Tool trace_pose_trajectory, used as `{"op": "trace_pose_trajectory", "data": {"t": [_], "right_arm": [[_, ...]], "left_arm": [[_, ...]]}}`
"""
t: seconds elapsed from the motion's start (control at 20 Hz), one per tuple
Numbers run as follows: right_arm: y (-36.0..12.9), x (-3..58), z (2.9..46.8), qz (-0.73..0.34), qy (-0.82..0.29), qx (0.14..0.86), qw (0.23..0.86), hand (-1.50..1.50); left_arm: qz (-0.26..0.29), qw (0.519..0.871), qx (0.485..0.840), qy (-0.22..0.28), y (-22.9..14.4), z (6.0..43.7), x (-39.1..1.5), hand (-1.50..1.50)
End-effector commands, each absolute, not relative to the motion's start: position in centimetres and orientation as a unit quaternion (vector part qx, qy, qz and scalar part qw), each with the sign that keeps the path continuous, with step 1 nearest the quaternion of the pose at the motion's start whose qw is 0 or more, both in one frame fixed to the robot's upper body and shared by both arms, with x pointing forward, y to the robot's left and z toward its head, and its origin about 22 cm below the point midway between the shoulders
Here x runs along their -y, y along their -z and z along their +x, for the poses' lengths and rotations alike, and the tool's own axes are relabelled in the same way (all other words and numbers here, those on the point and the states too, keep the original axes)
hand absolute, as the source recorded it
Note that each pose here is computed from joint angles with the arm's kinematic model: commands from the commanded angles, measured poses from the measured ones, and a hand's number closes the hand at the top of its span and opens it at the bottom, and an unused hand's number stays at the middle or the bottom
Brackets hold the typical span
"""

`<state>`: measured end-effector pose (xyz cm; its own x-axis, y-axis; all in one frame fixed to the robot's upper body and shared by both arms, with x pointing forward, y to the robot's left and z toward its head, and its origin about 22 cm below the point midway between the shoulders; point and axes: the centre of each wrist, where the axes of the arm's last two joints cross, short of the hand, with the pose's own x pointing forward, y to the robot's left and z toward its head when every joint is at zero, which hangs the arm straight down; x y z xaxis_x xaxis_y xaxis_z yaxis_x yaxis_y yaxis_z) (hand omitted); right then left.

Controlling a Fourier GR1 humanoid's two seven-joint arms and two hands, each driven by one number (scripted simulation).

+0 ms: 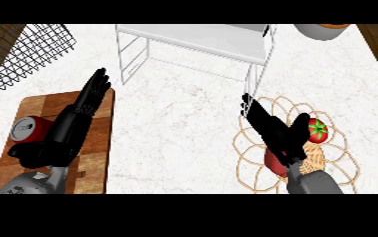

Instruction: Pick the bell pepper from the placemat and place it in the tiered shelf

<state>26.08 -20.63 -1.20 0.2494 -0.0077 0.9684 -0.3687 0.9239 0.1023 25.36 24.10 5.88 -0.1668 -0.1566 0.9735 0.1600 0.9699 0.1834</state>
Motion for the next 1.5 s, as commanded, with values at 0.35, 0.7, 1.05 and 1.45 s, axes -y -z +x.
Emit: {"op": "trace_pose_trajectory", "data": {"t": [0.35, 0.7, 1.05, 1.45], "right_arm": [[-6.3, 25.9, 29.3, -0.199, -0.035, 0.722, 0.662, -1.50], [-9.0, 23.6, 21.7, -0.084, -0.128, 0.769, 0.620, -1.50], [-15.8, 22.8, 20.9, -0.179, -0.358, 0.644, 0.651, -1.50], [-17.0, 20.1, 20.1, -0.363, -0.509, 0.485, 0.611, -1.50]], "left_arm": [[0.112, 0.689, 0.716, -0.016, -4.9, 25.6, -27.7, 0.00], [0.114, 0.692, 0.713, -0.022, -4.4, 24.5, -27.9, 0.00], [0.117, 0.689, 0.715, -0.025, -5.2, 25.5, -26.7, 0.00], [0.113, 0.687, 0.717, -0.010, -6.2, 26.2, -27.7, 0.00]]}}
